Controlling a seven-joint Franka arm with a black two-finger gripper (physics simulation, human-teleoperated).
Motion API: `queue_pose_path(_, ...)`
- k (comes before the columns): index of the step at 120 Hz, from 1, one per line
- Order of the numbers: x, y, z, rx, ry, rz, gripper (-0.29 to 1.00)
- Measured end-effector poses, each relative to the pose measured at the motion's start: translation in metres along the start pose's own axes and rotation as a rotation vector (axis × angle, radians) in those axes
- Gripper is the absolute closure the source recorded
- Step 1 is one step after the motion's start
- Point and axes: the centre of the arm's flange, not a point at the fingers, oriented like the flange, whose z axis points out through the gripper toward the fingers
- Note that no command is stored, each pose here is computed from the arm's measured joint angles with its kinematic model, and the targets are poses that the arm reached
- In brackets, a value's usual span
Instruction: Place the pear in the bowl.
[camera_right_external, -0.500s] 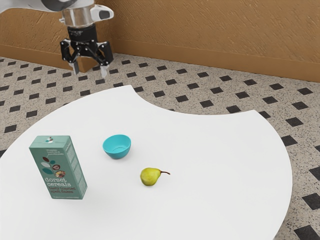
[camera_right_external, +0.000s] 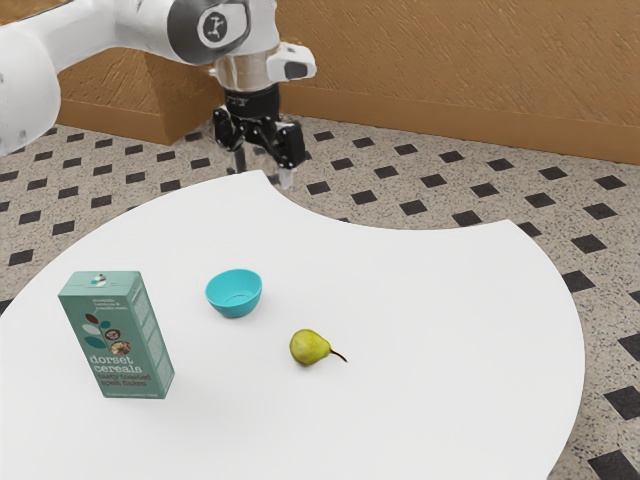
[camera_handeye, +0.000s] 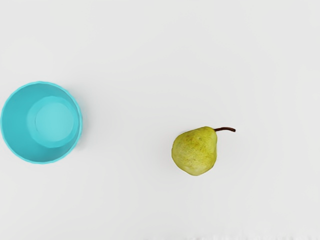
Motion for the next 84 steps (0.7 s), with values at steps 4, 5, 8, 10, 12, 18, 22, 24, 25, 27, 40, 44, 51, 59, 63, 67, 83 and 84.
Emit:
queue_pose_path(4, 0.005, 0.016, 0.015, 0.022, -0.025, 0.051, 0.0)
queue_pose_path(5, 0.006, 0.02, 0.019, 0.028, -0.033, 0.064, 0.0)
queue_pose_path(8, 0.009, 0.031, 0.031, 0.046, -0.056, 0.1, 0.0)
queue_pose_path(10, 0.012, 0.037, 0.042, 0.054, -0.078, 0.121, 0.0)
queue_pose_path(12, 0.014, 0.041, 0.052, 0.06, -0.099, 0.137, 0.0)
queue_pose_path(18, 0.021, 0.049, 0.082, 0.078, -0.157, 0.179, 0.0)
queue_pose_path(22, 0.025, 0.053, 0.102, 0.089, -0.193, 0.205, 0.0)
queue_pose_path(24, 0.028, 0.055, 0.111, 0.094, -0.209, 0.217, 0.0)
queue_pose_path(25, 0.029, 0.056, 0.116, 0.097, -0.217, 0.224, 0.0)
queue_pose_path(27, 0.031, 0.058, 0.126, 0.102, -0.231, 0.238, 0.0)
queue_pose_path(40, 0.042, 0.075, 0.179, 0.159, -0.296, 0.348, 0.0)
queue_pose_path(44, 0.045, 0.078, 0.194, 0.173, -0.314, 0.379, 0.0)
queue_pose_path(51, 0.049, 0.082, 0.216, 0.195, -0.337, 0.432, 0.0)
queue_pose_path(59, 0.052, 0.089, 0.237, 0.21, -0.359, 0.493, 0.0)
queue_pose_path(63, 0.053, 0.092, 0.249, 0.218, -0.372, 0.523, 0.0)
queue_pose_path(67, 0.054, 0.094, 0.261, 0.225, -0.383, 0.55, 0.0)
queue_pose_path(83, 0.057, 0.098, 0.296, 0.231, -0.421, 0.639, 0.0)
queue_pose_path(84, 0.058, 0.098, 0.298, 0.23, -0.423, 0.644, 0.0)
